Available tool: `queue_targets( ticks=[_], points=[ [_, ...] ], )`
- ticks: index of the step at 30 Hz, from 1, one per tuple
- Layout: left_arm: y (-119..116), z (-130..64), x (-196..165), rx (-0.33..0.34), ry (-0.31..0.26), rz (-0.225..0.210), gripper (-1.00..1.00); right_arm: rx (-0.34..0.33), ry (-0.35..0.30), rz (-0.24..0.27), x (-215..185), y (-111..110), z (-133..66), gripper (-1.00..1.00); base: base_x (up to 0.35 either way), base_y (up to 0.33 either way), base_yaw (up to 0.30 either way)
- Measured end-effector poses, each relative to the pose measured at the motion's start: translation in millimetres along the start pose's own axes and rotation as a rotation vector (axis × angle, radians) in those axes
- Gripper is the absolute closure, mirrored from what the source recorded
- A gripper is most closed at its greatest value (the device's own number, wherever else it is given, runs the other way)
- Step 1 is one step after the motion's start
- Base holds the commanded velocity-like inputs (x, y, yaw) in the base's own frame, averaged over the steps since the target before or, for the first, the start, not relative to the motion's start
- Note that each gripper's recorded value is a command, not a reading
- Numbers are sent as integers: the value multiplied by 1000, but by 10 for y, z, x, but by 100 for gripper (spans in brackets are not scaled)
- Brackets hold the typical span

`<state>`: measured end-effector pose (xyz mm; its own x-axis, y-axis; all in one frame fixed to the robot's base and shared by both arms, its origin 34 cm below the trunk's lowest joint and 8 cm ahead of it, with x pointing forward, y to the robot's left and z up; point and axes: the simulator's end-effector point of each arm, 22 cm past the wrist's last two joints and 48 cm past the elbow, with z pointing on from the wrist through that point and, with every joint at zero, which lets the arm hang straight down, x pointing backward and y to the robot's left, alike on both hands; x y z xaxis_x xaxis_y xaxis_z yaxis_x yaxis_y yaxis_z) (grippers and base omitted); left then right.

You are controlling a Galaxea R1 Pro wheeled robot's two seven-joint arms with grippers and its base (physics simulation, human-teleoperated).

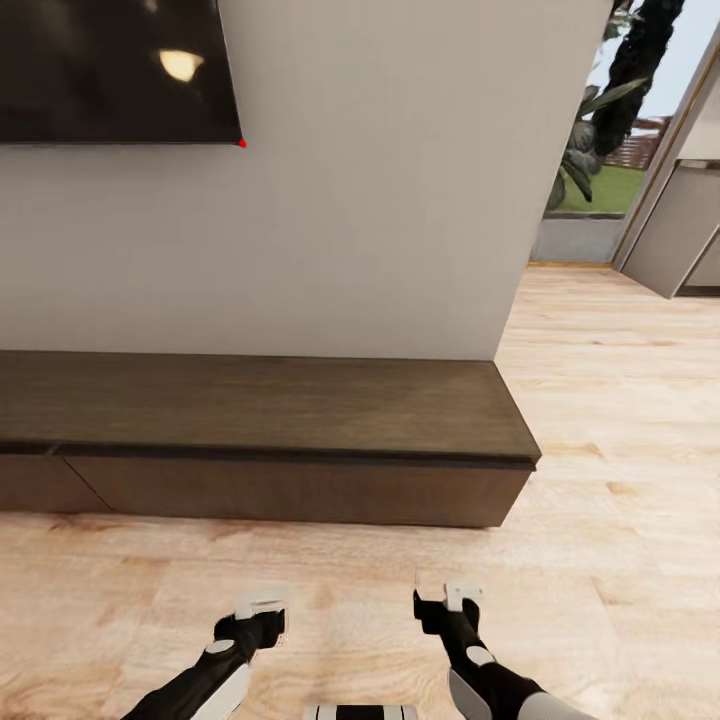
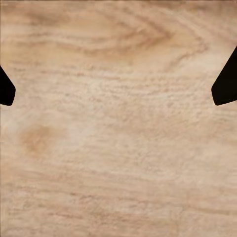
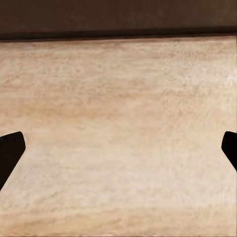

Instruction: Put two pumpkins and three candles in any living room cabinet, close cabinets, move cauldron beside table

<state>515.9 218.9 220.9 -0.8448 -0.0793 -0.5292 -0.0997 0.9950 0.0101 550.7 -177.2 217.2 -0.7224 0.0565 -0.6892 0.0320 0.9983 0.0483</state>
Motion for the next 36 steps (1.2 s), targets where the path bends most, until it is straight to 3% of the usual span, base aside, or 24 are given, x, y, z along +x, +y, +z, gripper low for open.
queue_targets(
  ticks=[4,7,12,20,36],
  points=[
    [181,-31,31,-5,77,-101,-100,-44,46,0,-52,221,-13,-100,0,0,0],
    [256,-57,12,-9,88,-131,-100,-72,99,-4,-48,366,-46,-100,0,0,0],
    [290,-96,-27,-14,85,-141,-100,-84,139,-5,-57,431,-99,-100,0,0,0],
    [440,-207,160,-48,191,-111,-100,-90,158,-10,-174,474,-206,-100,0,0,0],
    [539,-445,112,-84,229,-108,-100,-91,168,-15,-467,495,-405,-100,0,0,0]
  ],
)
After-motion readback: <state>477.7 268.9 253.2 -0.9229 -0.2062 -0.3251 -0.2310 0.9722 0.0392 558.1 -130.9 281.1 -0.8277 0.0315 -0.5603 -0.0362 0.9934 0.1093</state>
